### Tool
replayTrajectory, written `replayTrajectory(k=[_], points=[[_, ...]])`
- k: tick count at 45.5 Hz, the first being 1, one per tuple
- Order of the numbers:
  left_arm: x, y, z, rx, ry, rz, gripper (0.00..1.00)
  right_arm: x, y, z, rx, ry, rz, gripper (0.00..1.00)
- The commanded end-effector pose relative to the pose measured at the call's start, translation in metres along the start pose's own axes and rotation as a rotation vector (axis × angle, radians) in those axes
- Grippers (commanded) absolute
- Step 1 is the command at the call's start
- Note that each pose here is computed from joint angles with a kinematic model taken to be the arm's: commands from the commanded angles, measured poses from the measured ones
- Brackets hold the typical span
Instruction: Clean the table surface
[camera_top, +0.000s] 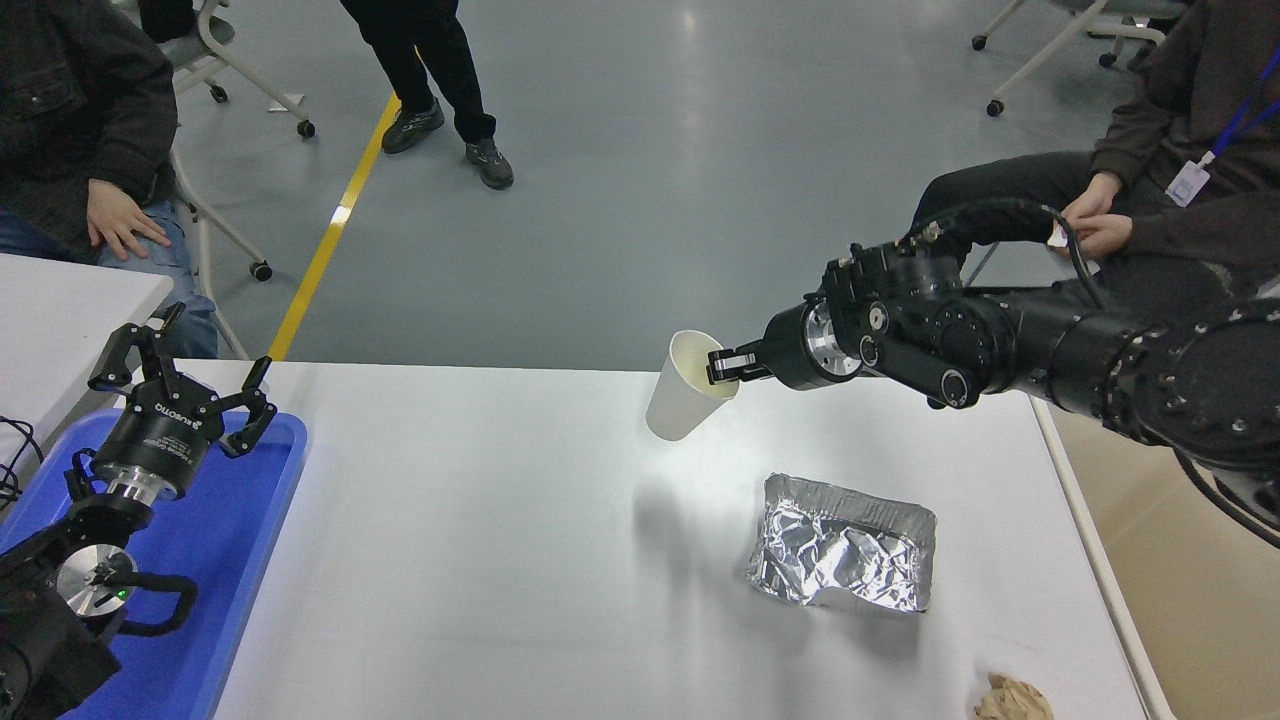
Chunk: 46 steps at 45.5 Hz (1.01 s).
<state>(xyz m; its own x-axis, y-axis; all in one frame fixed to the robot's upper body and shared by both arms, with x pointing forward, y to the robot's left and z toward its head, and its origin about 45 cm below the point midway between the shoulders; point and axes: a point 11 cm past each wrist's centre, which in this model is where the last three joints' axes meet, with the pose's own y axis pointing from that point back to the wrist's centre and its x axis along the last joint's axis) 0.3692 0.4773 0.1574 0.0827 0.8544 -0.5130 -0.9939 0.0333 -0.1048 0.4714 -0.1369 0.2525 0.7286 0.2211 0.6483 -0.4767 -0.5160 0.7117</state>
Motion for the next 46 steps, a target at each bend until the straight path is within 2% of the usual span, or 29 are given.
replayTrajectory(k=[1,16,24,35,46], points=[[0.0,0.0,0.0,0.0,0.0,0.0,1.0,0.018,0.044,0.013,-0.029,0.064,0.0,0.0],[0.0,0.0,0.0,0.0,0.0,0.0,1.0,0.025,0.115,0.037,-0.061,0.098,0.022,0.0],[0.0,0.0,0.0,0.0,0.0,0.0,1.0,0.014,0.15,0.066,-0.1,0.105,0.032,0.0],[0.0,0.0,0.0,0.0,0.0,0.0,1.0,-0.041,0.181,0.134,-0.189,-0.005,0.011,0.0],[0.0,0.0,0.0,0.0,0.0,0.0,1.0,-0.081,0.215,0.192,-0.295,-0.1,0.064,0.0]])
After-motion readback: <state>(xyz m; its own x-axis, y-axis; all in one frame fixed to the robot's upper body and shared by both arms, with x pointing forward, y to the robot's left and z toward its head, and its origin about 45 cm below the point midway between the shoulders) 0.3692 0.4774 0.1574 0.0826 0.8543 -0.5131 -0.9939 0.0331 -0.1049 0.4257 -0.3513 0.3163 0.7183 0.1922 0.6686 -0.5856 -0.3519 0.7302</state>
